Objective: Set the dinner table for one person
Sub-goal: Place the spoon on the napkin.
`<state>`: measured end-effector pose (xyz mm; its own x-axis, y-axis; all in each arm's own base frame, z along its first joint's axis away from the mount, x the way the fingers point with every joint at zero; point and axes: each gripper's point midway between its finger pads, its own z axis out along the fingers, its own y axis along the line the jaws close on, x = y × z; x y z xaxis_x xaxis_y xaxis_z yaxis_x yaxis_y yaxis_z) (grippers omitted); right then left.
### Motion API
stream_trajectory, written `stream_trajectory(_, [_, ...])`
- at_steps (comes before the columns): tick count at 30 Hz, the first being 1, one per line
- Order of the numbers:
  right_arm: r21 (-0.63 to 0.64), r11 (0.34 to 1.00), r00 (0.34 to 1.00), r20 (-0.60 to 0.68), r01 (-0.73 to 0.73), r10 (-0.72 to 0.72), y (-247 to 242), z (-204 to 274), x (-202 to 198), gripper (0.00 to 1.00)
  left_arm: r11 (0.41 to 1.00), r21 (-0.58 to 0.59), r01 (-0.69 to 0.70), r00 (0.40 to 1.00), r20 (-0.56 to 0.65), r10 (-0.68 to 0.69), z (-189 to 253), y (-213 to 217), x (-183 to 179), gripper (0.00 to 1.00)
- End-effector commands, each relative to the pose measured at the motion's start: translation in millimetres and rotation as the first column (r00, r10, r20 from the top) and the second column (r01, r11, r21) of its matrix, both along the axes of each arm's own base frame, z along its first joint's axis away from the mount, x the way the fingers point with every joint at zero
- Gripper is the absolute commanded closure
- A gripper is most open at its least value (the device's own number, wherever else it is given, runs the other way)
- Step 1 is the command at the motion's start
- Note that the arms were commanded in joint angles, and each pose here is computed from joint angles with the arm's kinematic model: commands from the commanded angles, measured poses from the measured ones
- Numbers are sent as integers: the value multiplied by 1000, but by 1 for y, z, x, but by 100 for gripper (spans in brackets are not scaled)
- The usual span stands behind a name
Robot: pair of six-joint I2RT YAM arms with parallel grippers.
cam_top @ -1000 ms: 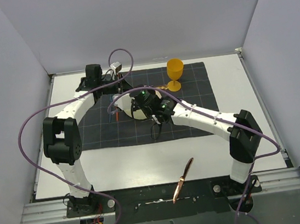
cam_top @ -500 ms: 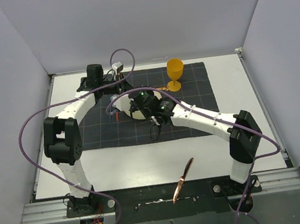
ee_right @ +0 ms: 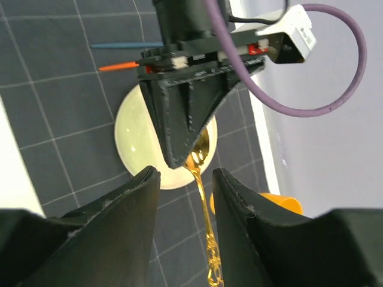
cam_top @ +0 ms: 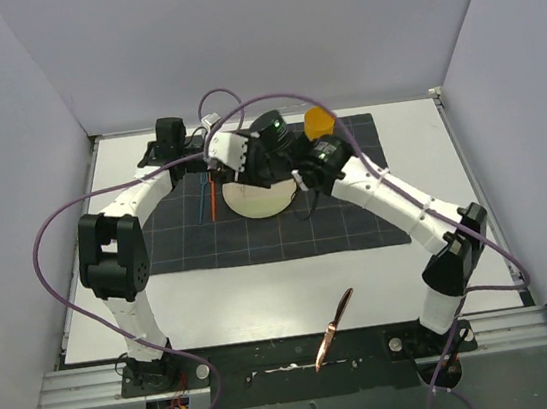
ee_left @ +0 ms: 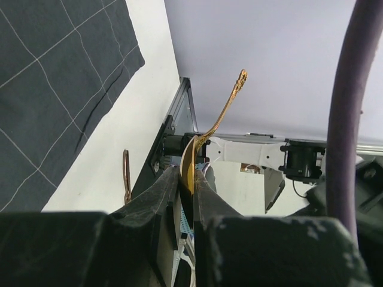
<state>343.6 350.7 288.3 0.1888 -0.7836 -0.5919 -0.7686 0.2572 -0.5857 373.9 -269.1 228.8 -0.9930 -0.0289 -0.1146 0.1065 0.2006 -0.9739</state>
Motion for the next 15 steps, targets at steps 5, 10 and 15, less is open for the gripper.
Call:
stream_trajectory(5, [189, 971, 942, -272, -149, 197, -41, 24, -25, 55, 999, -7, 44, 990, 137, -43, 17, 3, 7, 100])
stream_trajectory(10, [314, 939, 852, -446, -137, 274, -64, 24, -22, 56, 999, 3, 50, 986, 162, -49, 19, 4, 5, 100])
stream_trajectory(15, [262, 957, 862, -451, -121, 233, -73, 13, -9, 55, 998, 14, 55, 984, 172, -57, 21, 3, 3, 100])
